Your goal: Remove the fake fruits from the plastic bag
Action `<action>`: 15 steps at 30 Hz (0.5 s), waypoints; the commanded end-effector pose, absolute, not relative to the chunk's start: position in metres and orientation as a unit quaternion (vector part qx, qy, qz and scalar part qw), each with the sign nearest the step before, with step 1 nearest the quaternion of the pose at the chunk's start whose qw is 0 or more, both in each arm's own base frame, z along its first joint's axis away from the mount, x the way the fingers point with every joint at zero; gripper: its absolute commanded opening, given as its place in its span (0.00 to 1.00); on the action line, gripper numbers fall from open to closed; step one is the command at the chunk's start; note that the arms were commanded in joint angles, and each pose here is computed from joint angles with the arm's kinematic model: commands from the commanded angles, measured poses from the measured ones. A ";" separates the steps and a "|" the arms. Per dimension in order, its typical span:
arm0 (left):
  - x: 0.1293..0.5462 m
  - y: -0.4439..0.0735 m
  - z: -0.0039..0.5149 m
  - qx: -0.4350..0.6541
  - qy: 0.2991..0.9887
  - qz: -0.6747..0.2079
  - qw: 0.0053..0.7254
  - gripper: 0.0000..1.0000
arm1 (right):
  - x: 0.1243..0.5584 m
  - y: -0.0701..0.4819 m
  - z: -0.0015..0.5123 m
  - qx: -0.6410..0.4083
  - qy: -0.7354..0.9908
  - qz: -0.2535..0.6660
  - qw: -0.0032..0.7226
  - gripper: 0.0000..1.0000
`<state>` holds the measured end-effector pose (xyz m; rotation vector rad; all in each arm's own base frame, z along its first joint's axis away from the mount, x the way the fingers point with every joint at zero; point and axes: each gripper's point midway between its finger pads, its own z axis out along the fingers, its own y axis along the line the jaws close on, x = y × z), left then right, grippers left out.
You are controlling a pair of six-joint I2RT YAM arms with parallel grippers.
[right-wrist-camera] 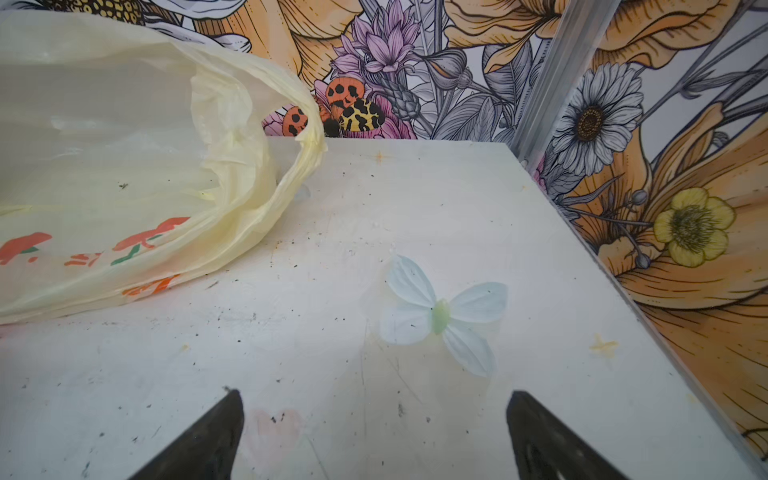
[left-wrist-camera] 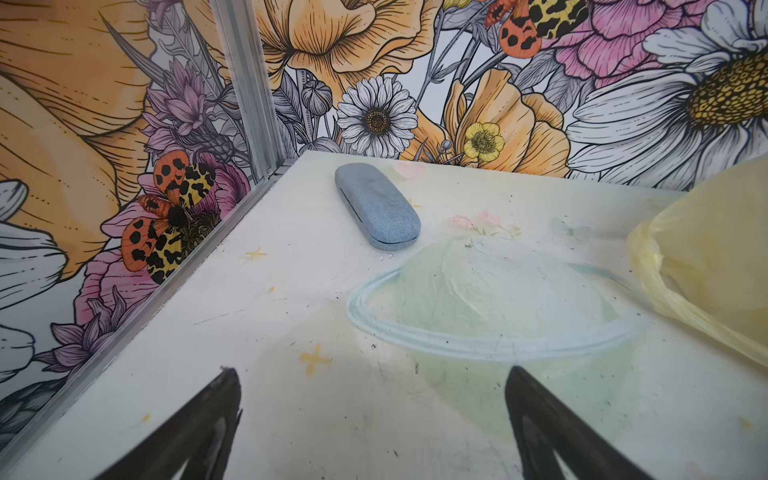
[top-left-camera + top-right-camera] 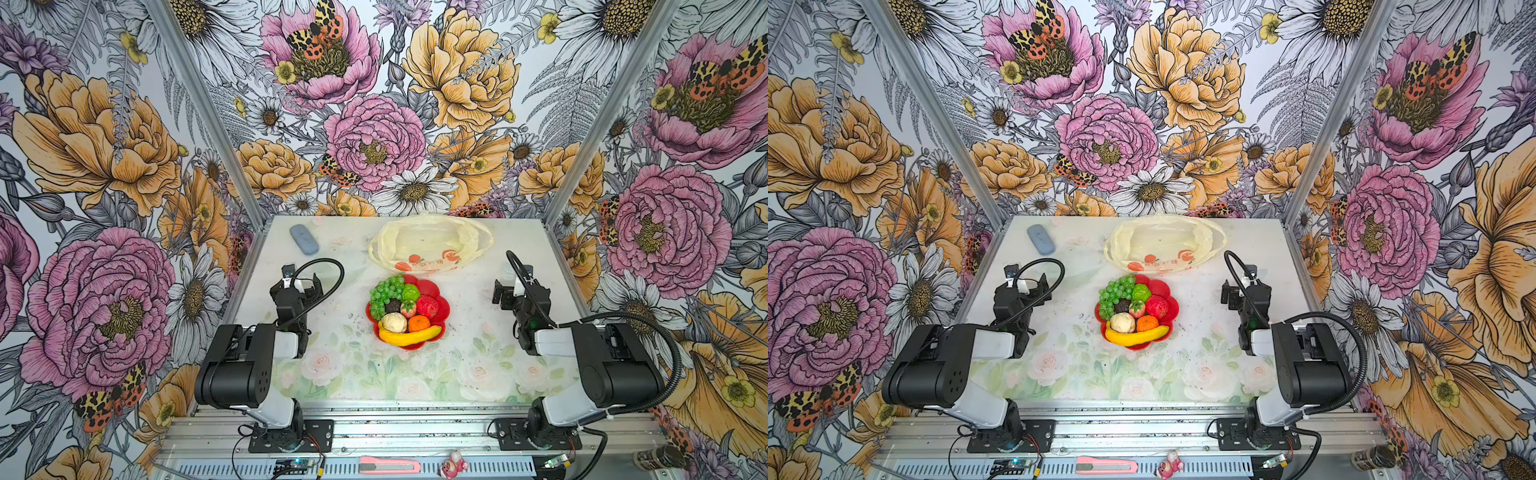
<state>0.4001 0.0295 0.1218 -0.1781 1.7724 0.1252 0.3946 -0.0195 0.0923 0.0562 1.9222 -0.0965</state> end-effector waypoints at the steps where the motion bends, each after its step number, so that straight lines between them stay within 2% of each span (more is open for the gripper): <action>1: 0.403 0.027 0.130 -0.079 0.764 0.051 0.638 0.99 | 0.402 -0.027 0.112 0.045 0.797 -0.048 0.600 0.99; 15: 0.403 0.027 0.130 -0.079 0.764 0.051 0.638 0.99 | 0.400 -0.032 0.112 0.061 0.794 -0.067 0.601 0.99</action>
